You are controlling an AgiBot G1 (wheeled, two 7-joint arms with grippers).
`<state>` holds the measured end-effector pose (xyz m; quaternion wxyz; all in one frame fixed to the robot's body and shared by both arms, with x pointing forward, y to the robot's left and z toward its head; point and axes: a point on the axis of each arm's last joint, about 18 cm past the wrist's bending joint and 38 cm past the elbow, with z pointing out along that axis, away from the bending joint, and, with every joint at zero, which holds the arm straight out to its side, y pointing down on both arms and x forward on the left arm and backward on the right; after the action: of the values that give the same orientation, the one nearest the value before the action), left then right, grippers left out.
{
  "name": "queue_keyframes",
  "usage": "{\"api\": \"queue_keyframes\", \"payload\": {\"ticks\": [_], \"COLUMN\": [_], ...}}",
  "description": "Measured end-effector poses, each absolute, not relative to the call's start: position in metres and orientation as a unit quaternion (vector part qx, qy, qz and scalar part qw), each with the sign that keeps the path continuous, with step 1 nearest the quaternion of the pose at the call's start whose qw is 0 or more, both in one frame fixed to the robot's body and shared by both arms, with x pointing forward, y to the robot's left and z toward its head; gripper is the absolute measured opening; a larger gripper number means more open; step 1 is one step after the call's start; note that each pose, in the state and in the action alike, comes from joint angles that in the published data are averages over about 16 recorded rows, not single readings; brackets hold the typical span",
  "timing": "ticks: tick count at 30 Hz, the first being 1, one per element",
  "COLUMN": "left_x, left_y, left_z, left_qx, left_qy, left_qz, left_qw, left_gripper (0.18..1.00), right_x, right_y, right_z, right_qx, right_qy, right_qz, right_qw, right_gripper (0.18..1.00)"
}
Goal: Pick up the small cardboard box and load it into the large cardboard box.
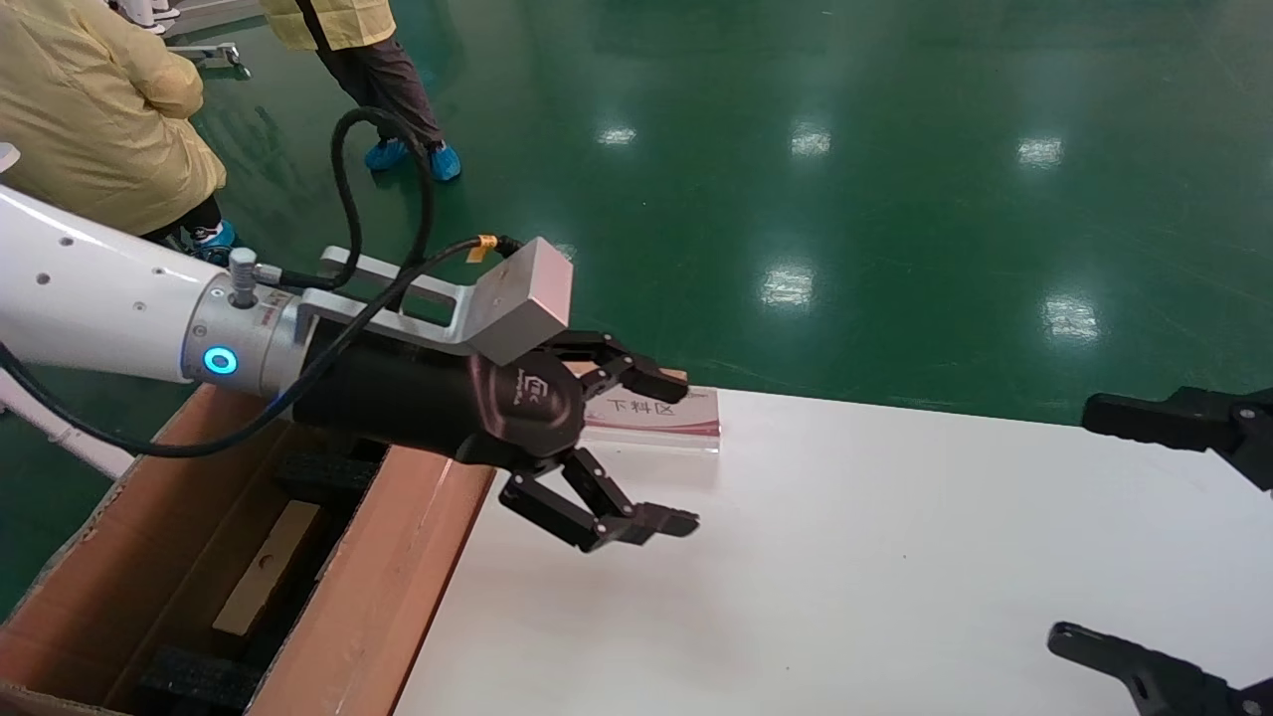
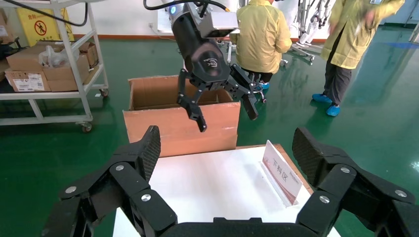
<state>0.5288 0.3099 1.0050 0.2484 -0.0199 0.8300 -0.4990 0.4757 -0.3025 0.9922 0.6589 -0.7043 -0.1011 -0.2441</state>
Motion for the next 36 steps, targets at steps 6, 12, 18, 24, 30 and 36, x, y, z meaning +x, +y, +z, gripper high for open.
{"api": "queue_keyframes", "payload": {"ticks": [6, 12, 18, 24, 30, 36], "left_x": [0.517, 0.504, 0.49, 0.48, 0.475, 0.475], "left_y": [0.297, 0.292, 0.293, 0.298, 0.3, 0.301], "left_z": [1.002, 0.999, 0.996, 0.993, 0.992, 0.992], "left_qx": [0.021, 0.055, 0.082, 0.096, 0.102, 0.102], "left_qy": [0.804, 0.772, 0.738, 0.715, 0.705, 0.703], "left_qz": [-0.545, -0.589, -0.627, -0.65, -0.658, -0.66], "left_qw": [0.236, 0.231, 0.234, 0.24, 0.244, 0.244], "left_gripper": [1.0, 1.0, 1.0, 1.0, 1.0, 1.0], "right_x": [0.476, 0.476, 0.475, 0.475, 0.475, 0.475], "right_y": [-0.302, -0.302, -0.302, -0.302, -0.302, -0.302], "right_z": [0.992, 0.992, 0.992, 0.992, 0.992, 0.992], "right_qx": [-0.704, -0.704, -0.704, -0.705, -0.705, -0.705], "right_qy": [-0.101, -0.101, -0.101, -0.102, -0.102, -0.102], "right_qz": [-0.244, -0.244, -0.244, -0.244, -0.244, -0.244], "right_qw": [0.659, 0.659, 0.659, 0.659, 0.659, 0.659], "right_gripper": [0.966, 0.906, 0.812, 0.683, 0.533, 0.391]}}
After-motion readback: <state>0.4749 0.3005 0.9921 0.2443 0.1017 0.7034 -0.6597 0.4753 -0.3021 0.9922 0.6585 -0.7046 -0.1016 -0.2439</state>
